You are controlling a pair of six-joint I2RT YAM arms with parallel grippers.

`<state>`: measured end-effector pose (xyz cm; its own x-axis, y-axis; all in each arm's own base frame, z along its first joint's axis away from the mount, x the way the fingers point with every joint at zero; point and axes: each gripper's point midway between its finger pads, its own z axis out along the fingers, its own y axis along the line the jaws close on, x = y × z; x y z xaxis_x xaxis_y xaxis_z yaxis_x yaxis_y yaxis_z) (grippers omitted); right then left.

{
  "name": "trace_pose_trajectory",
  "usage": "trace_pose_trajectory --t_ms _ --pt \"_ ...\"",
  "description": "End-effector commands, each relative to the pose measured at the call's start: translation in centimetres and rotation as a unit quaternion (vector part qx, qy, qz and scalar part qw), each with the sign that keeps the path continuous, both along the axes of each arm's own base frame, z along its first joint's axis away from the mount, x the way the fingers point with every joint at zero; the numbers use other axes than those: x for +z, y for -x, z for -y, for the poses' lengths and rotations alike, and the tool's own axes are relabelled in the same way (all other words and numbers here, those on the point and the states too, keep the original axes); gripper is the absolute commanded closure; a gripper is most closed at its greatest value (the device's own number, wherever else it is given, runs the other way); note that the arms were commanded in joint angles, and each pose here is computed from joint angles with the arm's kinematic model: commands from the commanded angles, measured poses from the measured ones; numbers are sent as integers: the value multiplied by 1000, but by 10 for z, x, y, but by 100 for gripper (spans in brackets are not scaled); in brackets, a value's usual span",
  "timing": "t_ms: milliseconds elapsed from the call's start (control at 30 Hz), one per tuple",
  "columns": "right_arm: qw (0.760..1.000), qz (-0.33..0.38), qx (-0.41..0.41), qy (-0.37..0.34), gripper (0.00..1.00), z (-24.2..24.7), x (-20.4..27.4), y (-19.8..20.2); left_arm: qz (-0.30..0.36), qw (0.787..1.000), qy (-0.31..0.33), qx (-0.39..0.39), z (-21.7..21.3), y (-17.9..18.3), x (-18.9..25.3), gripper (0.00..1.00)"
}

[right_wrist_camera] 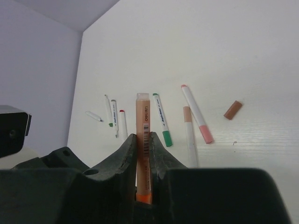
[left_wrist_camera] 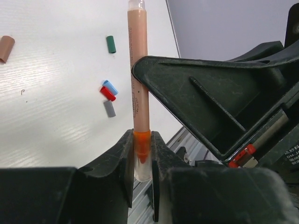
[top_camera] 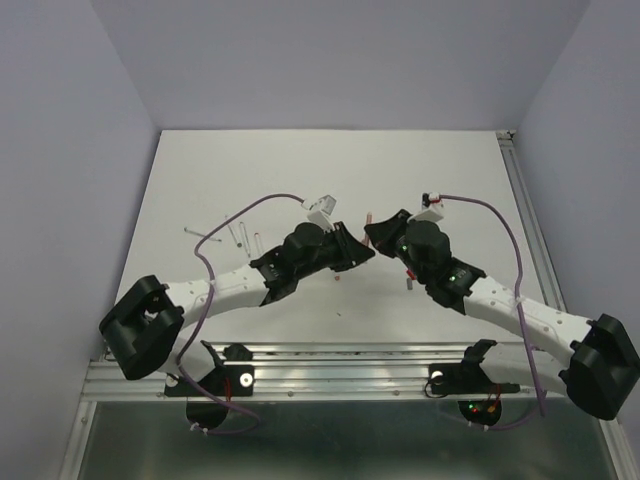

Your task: Open the pen caps

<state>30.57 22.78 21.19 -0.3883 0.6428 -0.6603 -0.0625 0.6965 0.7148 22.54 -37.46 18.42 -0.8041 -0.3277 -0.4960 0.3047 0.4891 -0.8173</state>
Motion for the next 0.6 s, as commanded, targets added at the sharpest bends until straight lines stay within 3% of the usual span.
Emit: trace_pose_trajectory --t_ms 0,300,433,567 --pt "971 100 -219 -3 99 77 75 -54 -70 979 13 -192 14 122 -4 100" --pt "970 107 -219 7 99 85 85 -63 -82 978 14 -193 3 142 -11 100" --pt "985 103 -130 46 99 57 78 -59 -56 985 -36 -161 1 124 -13 100" --pt "989 87 -90 79 99 53 59 -46 -31 991 -78 -101 -11 95 -8 100"
